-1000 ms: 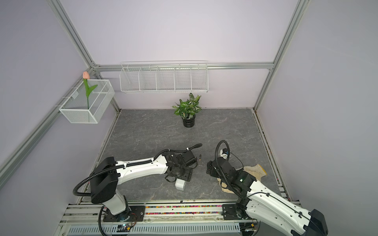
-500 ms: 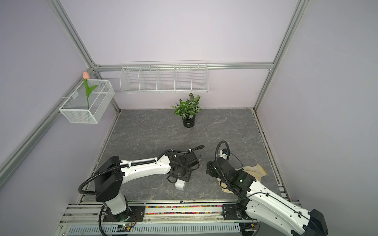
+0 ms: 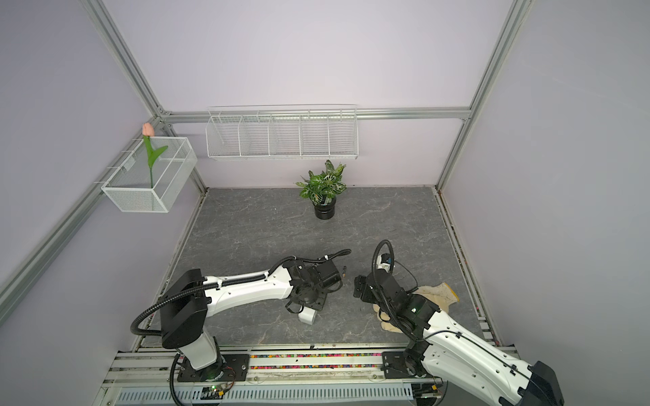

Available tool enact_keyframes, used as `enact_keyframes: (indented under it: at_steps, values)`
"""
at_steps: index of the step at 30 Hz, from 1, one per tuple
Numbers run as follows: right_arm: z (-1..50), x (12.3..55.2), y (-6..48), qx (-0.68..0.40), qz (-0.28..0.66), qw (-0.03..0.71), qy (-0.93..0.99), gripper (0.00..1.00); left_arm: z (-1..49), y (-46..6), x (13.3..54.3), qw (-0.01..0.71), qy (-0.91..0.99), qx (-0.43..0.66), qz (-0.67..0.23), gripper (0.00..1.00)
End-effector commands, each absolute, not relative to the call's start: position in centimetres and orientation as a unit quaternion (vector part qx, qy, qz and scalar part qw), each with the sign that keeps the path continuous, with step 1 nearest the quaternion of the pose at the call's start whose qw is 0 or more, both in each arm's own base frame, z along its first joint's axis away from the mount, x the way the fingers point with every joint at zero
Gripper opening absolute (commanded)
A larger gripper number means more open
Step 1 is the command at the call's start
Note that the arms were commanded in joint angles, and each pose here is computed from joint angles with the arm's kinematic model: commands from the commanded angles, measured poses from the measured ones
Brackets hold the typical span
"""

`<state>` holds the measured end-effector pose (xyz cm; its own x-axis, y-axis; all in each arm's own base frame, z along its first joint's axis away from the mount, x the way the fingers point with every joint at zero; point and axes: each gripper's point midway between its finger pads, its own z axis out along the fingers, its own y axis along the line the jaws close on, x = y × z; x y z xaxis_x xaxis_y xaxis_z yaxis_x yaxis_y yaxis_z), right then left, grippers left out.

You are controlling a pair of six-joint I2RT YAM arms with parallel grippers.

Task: Insert the battery into the alarm
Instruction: Pick up the alarm from the center of the board, then remove the cover from the alarm.

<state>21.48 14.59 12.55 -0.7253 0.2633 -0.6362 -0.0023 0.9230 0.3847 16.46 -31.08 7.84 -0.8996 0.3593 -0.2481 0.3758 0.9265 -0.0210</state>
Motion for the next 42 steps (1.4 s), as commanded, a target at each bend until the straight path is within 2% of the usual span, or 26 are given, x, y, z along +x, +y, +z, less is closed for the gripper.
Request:
enact_keyframes:
  at_steps: [1, 5, 10, 14, 21, 27, 35, 42]
  values:
    - [14.9, 22.8, 16.8, 0.033, 0.233, 0.389, 0.891, 0.93, 12.3, -31.6, 18.3, 0.171, 0.968, 0.156, -0.101, 0.35]
    - [17.3, 23.7, 19.6, 0.02, 0.322, 0.388, 0.863, 0.93, 15.0, -31.6, 20.6, 0.191, 0.943, 0.107, -0.25, 0.28]
    - [18.7, 24.6, 21.4, 0.043, 0.417, 0.366, 0.831, 0.93, 20.7, -30.5, 23.6, 0.272, 0.876, 0.078, -0.39, 0.3]
    - [20.2, 24.8, 22.9, 0.053, 0.489, 0.339, 0.802, 0.92, 22.8, -29.8, 25.1, 0.266, 0.824, 0.035, -0.499, 0.26]
    - [21.5, 24.9, 25.6, 0.03, 0.555, 0.303, 0.774, 0.89, 24.4, -31.3, 24.2, 0.255, 0.772, 0.056, -0.58, 0.25]
    - [22.9, 25.1, 27.0, 0.014, 0.593, 0.291, 0.75, 0.84, 24.8, -31.3, 23.8, 0.254, 0.758, 0.057, -0.599, 0.23]
    - [23.5, 25.2, 27.2, 0.016, 0.602, 0.289, 0.745, 0.66, 25.4, -31.1, 23.4, 0.254, 0.744, 0.049, -0.616, 0.23]
    - [24.3, 25.1, 27.2, 0.012, 0.607, 0.292, 0.739, 0.59, 26.1, -31.5, 23.3, 0.246, 0.73, 0.051, -0.635, 0.23]
